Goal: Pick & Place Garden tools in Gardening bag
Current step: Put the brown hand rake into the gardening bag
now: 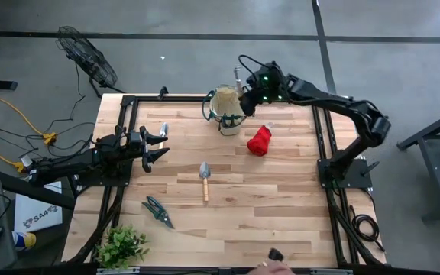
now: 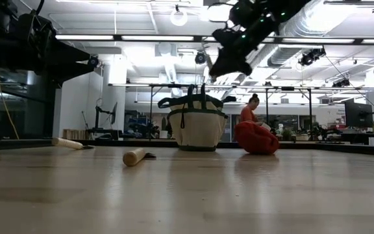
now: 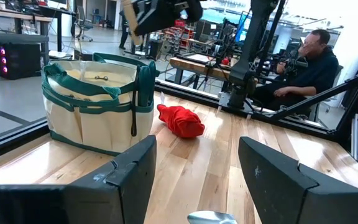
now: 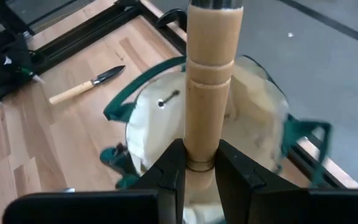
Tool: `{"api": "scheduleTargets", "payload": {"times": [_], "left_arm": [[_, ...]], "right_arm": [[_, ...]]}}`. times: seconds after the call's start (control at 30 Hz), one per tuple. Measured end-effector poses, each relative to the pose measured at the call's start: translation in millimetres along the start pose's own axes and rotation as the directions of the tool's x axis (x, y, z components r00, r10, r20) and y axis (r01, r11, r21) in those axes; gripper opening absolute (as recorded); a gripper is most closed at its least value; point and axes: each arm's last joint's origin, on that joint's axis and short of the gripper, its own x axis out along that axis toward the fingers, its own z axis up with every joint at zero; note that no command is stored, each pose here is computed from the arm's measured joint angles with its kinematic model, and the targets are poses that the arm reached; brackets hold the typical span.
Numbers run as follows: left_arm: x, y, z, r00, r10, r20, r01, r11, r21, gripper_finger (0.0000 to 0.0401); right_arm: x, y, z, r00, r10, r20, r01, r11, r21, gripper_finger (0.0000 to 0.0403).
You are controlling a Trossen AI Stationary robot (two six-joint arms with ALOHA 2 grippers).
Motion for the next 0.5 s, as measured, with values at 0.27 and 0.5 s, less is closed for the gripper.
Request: {"api": "scheduleTargets", "payload": {"times": [0.27, 0.5], "left_arm": [[0.0, 0.0, 0.0, 1.0, 0.0, 0.0, 0.0, 1.0, 0.0, 0.0223], [0.0, 0.0, 0.0, 1.0, 0.0, 0.0, 0.0, 1.0, 0.0, 0.0223]], "right_arm": [[41.4, -6.6, 6.2, 0.994, 0.061, -0.094, -0.06, 0.998, 0.015, 0.0055], [60.6, -13.0, -3.1, 0.984, 0.086, -0.158, -0.08, 0.996, 0.047, 0.0055]]}}
